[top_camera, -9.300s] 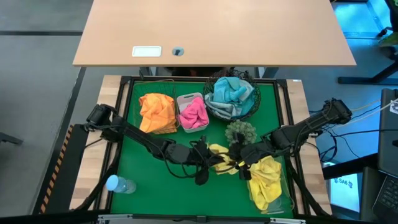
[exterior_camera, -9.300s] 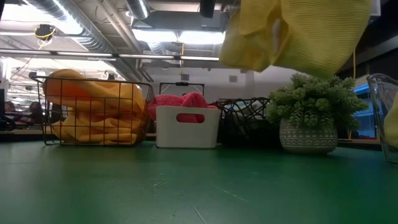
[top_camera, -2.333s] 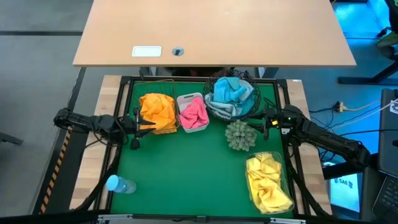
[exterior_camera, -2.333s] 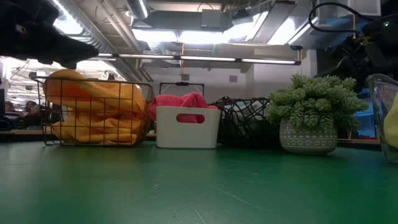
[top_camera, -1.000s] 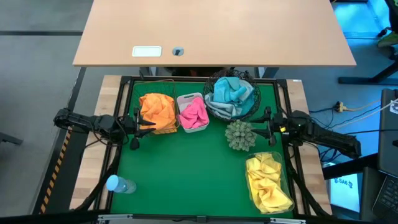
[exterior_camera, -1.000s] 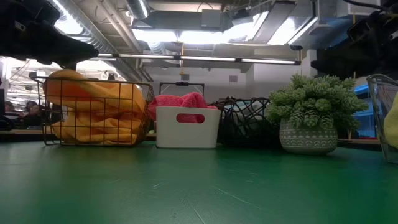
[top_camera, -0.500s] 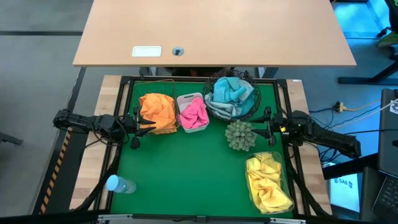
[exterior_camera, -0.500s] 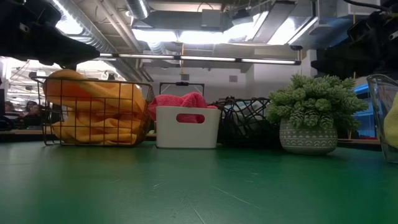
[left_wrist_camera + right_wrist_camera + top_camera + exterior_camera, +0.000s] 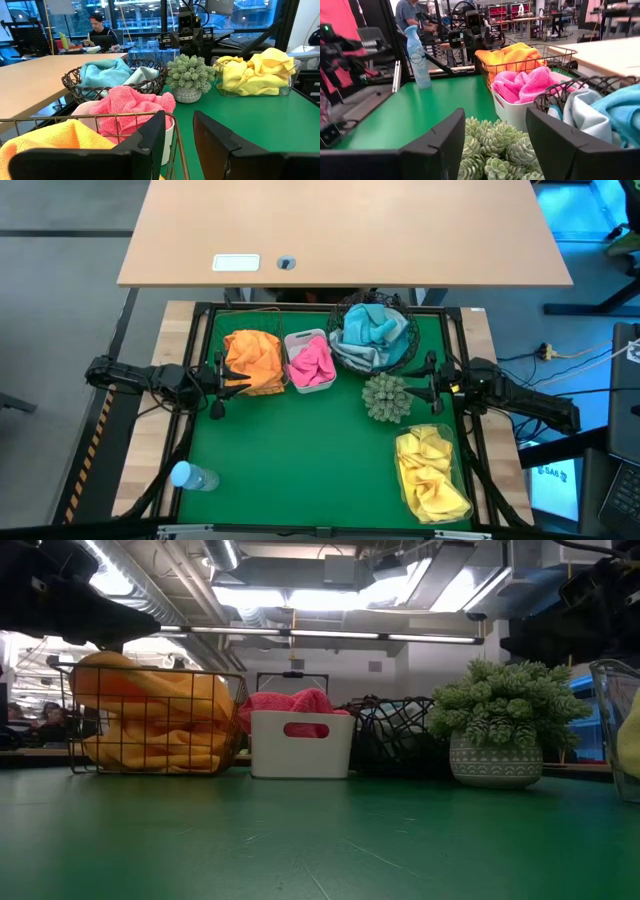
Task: Sort microfiber towel by color & place in baskets
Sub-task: Return to Home Position
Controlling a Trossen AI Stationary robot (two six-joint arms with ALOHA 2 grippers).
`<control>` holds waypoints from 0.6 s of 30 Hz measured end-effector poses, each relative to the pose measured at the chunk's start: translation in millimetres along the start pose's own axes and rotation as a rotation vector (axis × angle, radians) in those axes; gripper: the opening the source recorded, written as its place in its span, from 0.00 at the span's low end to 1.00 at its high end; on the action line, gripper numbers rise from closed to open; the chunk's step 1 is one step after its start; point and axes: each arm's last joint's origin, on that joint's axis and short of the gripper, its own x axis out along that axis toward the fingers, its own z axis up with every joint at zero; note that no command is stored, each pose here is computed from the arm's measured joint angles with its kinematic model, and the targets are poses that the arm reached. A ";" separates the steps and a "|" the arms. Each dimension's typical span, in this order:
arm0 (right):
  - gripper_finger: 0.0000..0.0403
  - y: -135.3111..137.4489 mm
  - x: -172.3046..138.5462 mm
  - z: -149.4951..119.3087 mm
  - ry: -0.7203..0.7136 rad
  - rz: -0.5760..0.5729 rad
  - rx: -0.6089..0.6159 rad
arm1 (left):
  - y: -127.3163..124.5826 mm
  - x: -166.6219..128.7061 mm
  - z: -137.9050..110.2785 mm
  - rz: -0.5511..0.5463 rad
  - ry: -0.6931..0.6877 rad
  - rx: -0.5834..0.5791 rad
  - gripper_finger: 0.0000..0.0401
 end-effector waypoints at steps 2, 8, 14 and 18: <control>0.52 0.4 0.1 -0.1 0.001 0.003 -0.036 | 0.0 0.0 0.0 0.000 0.000 0.000 0.24; 0.52 3.7 1.2 -1.2 0.010 -0.038 -0.145 | 0.0 0.0 0.0 0.000 0.000 0.000 0.24; 0.52 5.0 1.4 -1.8 0.014 -0.037 -0.145 | 0.0 0.0 0.0 0.000 0.000 0.000 0.24; 0.52 5.0 1.4 -1.8 0.014 -0.037 -0.145 | 0.0 0.0 0.0 0.000 0.000 0.000 0.24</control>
